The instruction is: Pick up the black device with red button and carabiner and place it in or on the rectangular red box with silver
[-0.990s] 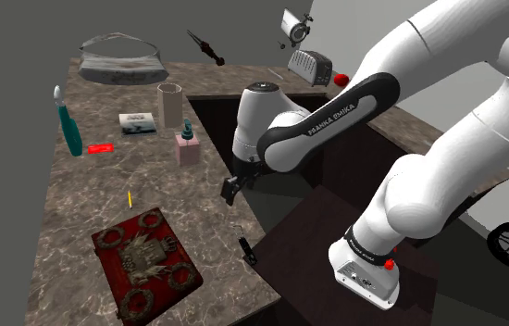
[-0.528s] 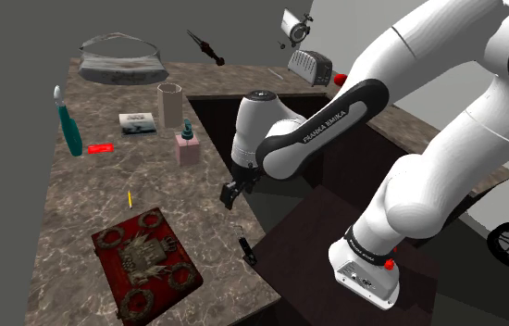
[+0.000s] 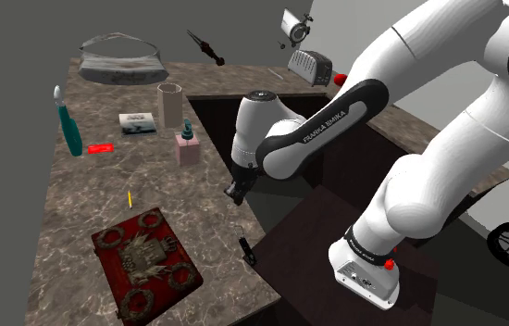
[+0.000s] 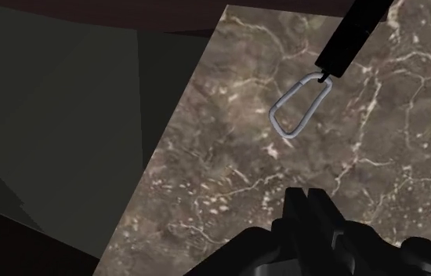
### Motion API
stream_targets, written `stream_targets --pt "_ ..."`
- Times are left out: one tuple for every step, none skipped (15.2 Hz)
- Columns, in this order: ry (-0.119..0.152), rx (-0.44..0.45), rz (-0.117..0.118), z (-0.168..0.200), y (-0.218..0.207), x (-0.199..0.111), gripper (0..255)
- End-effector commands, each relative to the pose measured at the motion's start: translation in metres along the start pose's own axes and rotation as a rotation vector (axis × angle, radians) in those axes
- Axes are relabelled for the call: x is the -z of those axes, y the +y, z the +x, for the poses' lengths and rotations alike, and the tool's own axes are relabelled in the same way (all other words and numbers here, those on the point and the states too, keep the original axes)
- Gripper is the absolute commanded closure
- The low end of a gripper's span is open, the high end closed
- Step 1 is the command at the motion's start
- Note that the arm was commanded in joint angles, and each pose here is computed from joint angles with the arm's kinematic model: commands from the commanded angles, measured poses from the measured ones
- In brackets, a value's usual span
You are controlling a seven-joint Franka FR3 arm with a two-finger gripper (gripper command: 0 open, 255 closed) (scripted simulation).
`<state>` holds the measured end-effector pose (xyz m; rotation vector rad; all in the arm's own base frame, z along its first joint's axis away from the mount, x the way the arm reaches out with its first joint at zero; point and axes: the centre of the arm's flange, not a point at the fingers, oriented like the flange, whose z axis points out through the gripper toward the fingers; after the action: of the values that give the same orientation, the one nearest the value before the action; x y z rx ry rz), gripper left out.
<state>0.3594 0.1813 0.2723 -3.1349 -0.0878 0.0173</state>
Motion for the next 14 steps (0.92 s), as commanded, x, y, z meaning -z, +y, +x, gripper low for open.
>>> stream_targets --pt "0.0 0.0 0.0 0.0 0.0 0.0 255" --pt "0.0 0.0 0.0 0.0 0.0 0.0 255" --pt "0.0 0.0 0.0 0.0 0.0 0.0 255" --pt "0.0 0.0 0.0 0.0 0.0 0.0 255" --pt "0.0 0.0 0.0 0.0 0.0 0.0 255" --pt "0.0 0.0 0.0 0.0 0.0 0.0 0" --pt "0.017 -0.074 0.002 -0.012 -0.001 -0.009 0" --pt "0.035 -0.147 0.005 -0.024 -0.003 -0.019 0" --pt "0.052 -0.221 0.007 -0.035 -0.006 -0.028 0" --pt "0.07 -0.294 0.009 -0.046 -0.01 -0.038 0" --pt "0.087 -0.368 0.012 -0.056 -0.015 -0.048 0" --pt "0.104 -0.441 0.014 -0.066 -0.02 -0.059 0" --pt "0.122 -0.515 0.016 -0.076 -0.027 -0.069 0" --pt "0.129 -0.544 0.017 -0.079 -0.029 -0.073 0"
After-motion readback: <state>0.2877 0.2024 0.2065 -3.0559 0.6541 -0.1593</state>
